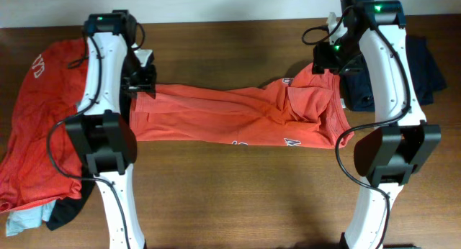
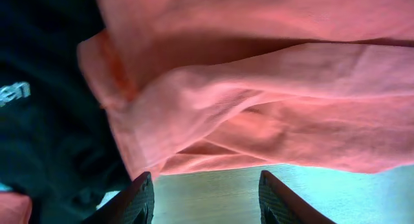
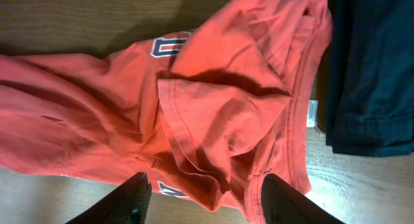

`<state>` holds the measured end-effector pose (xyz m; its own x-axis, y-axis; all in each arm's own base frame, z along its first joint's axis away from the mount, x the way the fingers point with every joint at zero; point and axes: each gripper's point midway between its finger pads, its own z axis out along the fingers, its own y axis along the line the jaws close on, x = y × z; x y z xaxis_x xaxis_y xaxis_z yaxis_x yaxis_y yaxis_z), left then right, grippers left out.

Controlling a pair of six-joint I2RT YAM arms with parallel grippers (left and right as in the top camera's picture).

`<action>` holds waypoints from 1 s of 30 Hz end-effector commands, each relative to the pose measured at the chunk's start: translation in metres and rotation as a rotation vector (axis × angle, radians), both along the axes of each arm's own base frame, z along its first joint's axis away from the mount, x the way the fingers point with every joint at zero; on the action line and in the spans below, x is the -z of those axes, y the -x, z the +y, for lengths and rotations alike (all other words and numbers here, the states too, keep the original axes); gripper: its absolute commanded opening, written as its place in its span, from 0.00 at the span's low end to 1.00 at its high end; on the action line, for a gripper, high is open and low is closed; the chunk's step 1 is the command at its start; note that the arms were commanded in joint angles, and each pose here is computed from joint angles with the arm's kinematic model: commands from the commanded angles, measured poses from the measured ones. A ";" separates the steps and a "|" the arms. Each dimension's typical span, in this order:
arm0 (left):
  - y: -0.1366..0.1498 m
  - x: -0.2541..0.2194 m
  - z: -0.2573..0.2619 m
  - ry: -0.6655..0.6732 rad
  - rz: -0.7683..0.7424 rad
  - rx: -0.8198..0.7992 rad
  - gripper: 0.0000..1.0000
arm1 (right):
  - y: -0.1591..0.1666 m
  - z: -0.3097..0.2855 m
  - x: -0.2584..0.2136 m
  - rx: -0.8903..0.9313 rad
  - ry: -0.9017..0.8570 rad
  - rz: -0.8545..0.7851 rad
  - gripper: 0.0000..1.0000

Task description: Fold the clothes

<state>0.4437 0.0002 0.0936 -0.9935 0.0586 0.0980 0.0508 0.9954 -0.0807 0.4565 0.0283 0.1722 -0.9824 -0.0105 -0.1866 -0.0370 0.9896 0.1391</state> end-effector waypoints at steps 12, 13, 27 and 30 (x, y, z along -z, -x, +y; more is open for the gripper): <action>0.024 0.036 0.033 0.022 0.101 -0.075 0.52 | -0.004 0.009 -0.020 -0.062 -0.051 -0.070 0.61; 0.027 0.040 0.032 0.023 0.112 -0.074 0.52 | -0.004 0.009 -0.020 -0.070 -0.050 -0.072 0.61; 0.029 0.071 0.018 0.102 0.115 -0.079 0.36 | -0.005 0.009 -0.020 -0.077 -0.049 -0.075 0.62; 0.029 0.070 0.017 0.110 0.115 -0.080 0.05 | -0.005 0.009 -0.020 -0.077 -0.049 -0.075 0.64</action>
<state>0.4137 0.0236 0.0147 -0.9730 -0.0097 0.2306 -0.0452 0.9877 -0.1495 0.4606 0.0371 0.1745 -0.9741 -0.0680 -0.2157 -0.1073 0.9785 0.1759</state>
